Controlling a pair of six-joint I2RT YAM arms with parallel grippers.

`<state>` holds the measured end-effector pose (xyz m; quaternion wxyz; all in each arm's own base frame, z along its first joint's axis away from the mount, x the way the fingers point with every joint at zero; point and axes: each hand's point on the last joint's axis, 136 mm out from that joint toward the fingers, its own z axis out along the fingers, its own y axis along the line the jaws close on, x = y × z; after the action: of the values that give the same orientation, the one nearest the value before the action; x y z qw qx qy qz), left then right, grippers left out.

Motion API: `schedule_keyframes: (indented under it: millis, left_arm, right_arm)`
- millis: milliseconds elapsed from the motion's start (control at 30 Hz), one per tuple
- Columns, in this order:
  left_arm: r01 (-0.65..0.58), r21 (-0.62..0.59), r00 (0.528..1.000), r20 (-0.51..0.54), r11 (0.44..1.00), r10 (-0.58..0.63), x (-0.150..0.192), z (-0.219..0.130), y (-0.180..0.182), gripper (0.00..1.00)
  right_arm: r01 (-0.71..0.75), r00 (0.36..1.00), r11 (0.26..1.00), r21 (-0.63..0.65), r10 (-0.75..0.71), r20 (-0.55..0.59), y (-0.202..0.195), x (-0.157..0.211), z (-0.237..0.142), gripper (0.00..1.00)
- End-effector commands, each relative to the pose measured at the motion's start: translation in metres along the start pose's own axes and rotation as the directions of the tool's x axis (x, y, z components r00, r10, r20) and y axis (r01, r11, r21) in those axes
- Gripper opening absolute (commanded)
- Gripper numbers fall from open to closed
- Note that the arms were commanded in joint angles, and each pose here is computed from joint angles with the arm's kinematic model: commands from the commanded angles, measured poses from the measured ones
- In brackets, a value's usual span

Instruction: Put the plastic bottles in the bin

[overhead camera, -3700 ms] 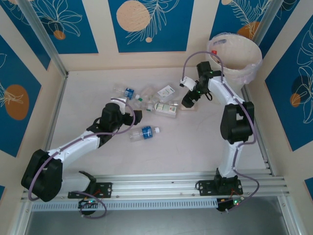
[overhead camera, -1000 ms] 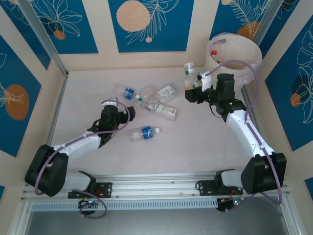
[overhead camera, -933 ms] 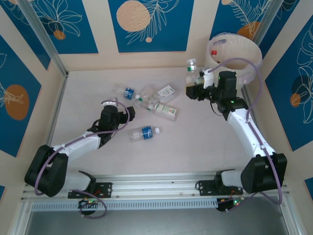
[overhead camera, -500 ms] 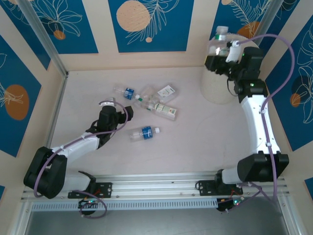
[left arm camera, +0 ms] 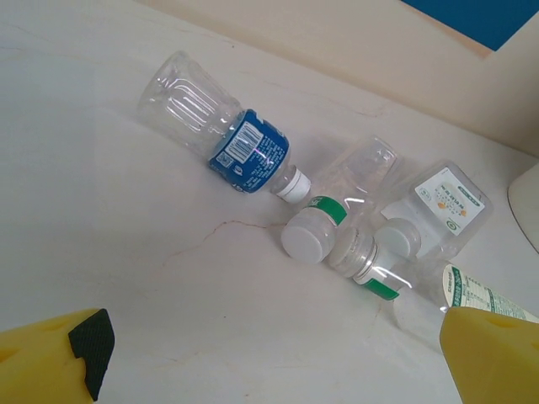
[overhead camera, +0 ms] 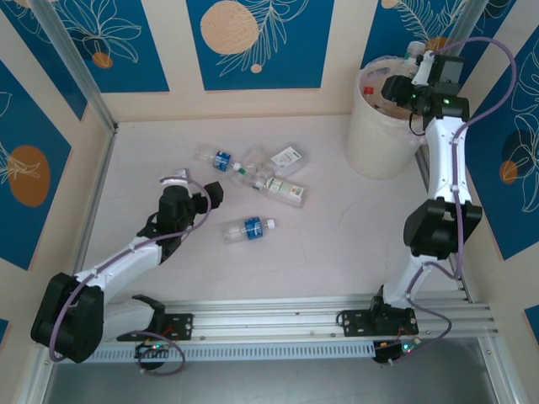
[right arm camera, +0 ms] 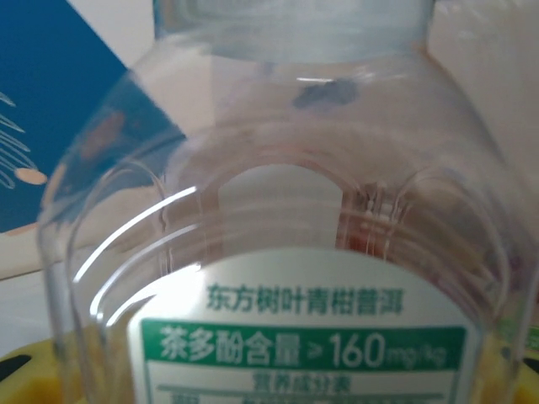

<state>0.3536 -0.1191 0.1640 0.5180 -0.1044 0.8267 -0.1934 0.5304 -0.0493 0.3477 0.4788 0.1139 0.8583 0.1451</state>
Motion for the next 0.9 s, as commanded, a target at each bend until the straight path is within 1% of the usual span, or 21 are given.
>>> schedule_keyframes:
  millis: [0, 100, 167, 200, 267, 333, 467, 567, 600, 633, 733, 833, 867]
  left_arm:
    - [0.014, 0.019, 1.0, 0.022, 1.0, -0.015, -0.005, -0.004, 0.001, 1.0]
    - [0.016, 0.011, 0.999, 0.028, 1.0, -0.016, -0.006, -0.006, 0.004, 1.0]
    - [0.017, 0.007, 0.999, 0.035, 1.0, -0.017, -0.008, -0.008, 0.006, 1.0]
    - [0.016, 0.005, 0.999, 0.037, 1.0, -0.016, -0.009, -0.008, 0.006, 1.0]
    - [0.014, 0.004, 0.999, 0.038, 1.0, -0.014, -0.01, -0.009, 0.007, 1.0]
    - [0.009, 0.011, 0.999, 0.031, 1.0, -0.009, -0.009, -0.009, 0.006, 1.0]
    - [-0.026, 0.045, 1.0, 0.002, 0.999, 0.026, -0.005, -0.008, 0.001, 1.0]
    - [-0.051, 0.07, 0.999, -0.015, 0.996, 0.052, -0.003, -0.007, -0.004, 1.0]
    - [-0.06, 0.077, 0.998, -0.019, 0.995, 0.062, -0.003, -0.007, -0.005, 1.0]
    - [-0.069, 0.086, 0.997, -0.022, 0.994, 0.072, -0.002, -0.007, -0.007, 1.0]
    - [-0.102, 0.11, 0.994, -0.029, 0.989, 0.106, -0.002, -0.007, -0.012, 1.0]
    - [-0.162, 0.15, 0.985, -0.043, 0.975, 0.17, 0.003, -0.006, -0.018, 1.0]
    - [-0.187, 0.18, 0.979, -0.051, 0.966, 0.199, 0.006, -0.006, -0.022, 1.0]
  right_arm:
    - [-0.05, 0.997, 0.999, 0.012, 0.051, -0.051, -0.002, 0.003, 0.008, 0.36]
    - [-0.077, 0.992, 0.996, -0.046, 0.072, -0.101, 0.007, 0.01, 0.023, 0.4]
    - [-0.076, 0.991, 0.993, -0.092, 0.065, -0.113, 0.017, 0.012, 0.029, 0.45]
    - [-0.076, 0.991, 0.992, -0.105, 0.064, -0.116, 0.02, 0.012, 0.032, 0.5]
    - [-0.076, 0.992, 0.991, -0.112, 0.063, -0.109, 0.024, 0.01, 0.034, 0.65]
    - [-0.081, 0.993, 0.989, -0.121, 0.07, -0.096, 0.027, 0.005, 0.032, 0.75]
    - [-0.067, 0.997, 0.984, -0.166, 0.058, -0.058, 0.038, -0.007, 0.02, 0.87]
    - [-0.057, 0.998, 0.987, -0.148, 0.053, -0.031, 0.038, -0.012, 0.013, 0.91]
    - [-0.052, 0.999, 0.989, -0.142, 0.049, -0.022, 0.037, -0.013, 0.011, 0.98]
    - [-0.046, 0.999, 0.989, -0.138, 0.045, -0.009, 0.036, -0.015, 0.009, 0.99]
    - [-0.032, 0.999, 0.991, -0.13, 0.035, 0.02, 0.036, -0.017, 0.002, 0.99]
    - [-0.022, 0.999, 0.989, -0.147, 0.027, 0.038, 0.04, -0.019, -0.006, 0.99]
    - [-0.02, 0.999, 0.988, -0.156, 0.027, 0.043, 0.043, -0.019, -0.009, 0.99]
